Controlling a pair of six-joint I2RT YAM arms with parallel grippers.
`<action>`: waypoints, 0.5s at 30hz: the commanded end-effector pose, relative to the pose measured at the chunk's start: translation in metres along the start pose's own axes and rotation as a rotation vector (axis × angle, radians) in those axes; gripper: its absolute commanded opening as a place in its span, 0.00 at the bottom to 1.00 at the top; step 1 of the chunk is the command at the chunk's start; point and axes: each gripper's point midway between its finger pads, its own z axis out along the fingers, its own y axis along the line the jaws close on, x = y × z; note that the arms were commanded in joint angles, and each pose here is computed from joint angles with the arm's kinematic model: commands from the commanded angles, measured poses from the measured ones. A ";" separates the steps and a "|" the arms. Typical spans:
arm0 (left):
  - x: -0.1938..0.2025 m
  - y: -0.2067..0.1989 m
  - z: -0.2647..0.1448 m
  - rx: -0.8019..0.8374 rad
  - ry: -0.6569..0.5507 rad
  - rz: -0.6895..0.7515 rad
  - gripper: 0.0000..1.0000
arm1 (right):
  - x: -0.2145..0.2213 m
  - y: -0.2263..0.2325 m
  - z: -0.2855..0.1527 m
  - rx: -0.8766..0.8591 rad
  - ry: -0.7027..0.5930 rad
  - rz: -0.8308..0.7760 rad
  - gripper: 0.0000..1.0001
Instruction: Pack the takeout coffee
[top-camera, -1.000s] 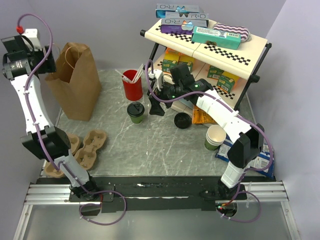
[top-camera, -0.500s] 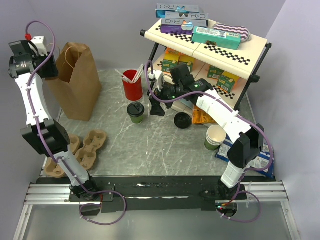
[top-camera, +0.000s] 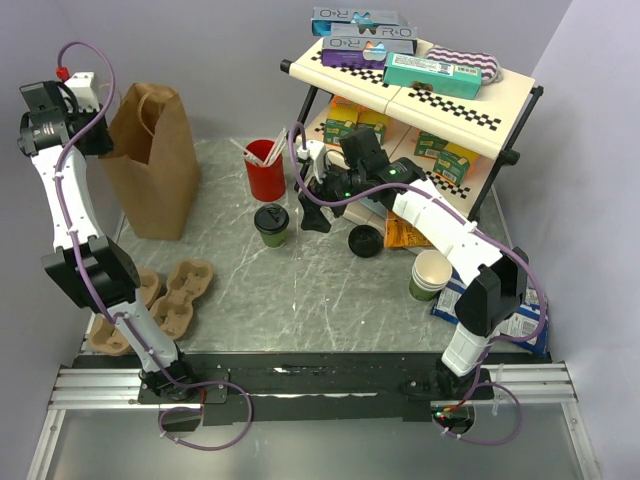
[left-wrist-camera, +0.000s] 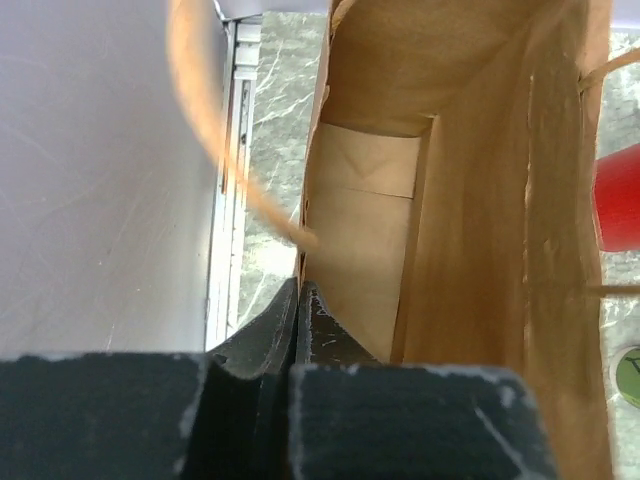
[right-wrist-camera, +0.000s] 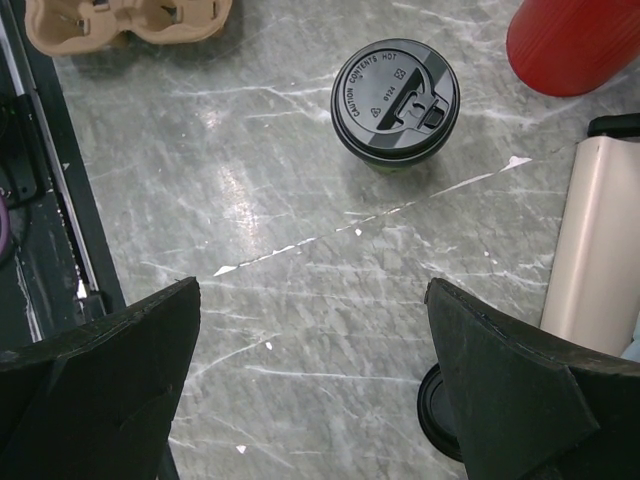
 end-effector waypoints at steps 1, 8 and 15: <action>-0.051 -0.012 -0.046 0.018 -0.185 0.072 0.01 | -0.010 0.000 -0.012 0.017 -0.034 -0.026 1.00; -0.103 -0.045 -0.127 0.067 -0.418 0.136 0.01 | -0.018 -0.002 -0.019 0.041 -0.052 -0.050 1.00; -0.114 -0.096 -0.200 0.225 -0.529 0.207 0.01 | -0.024 -0.001 -0.031 0.065 -0.077 -0.051 1.00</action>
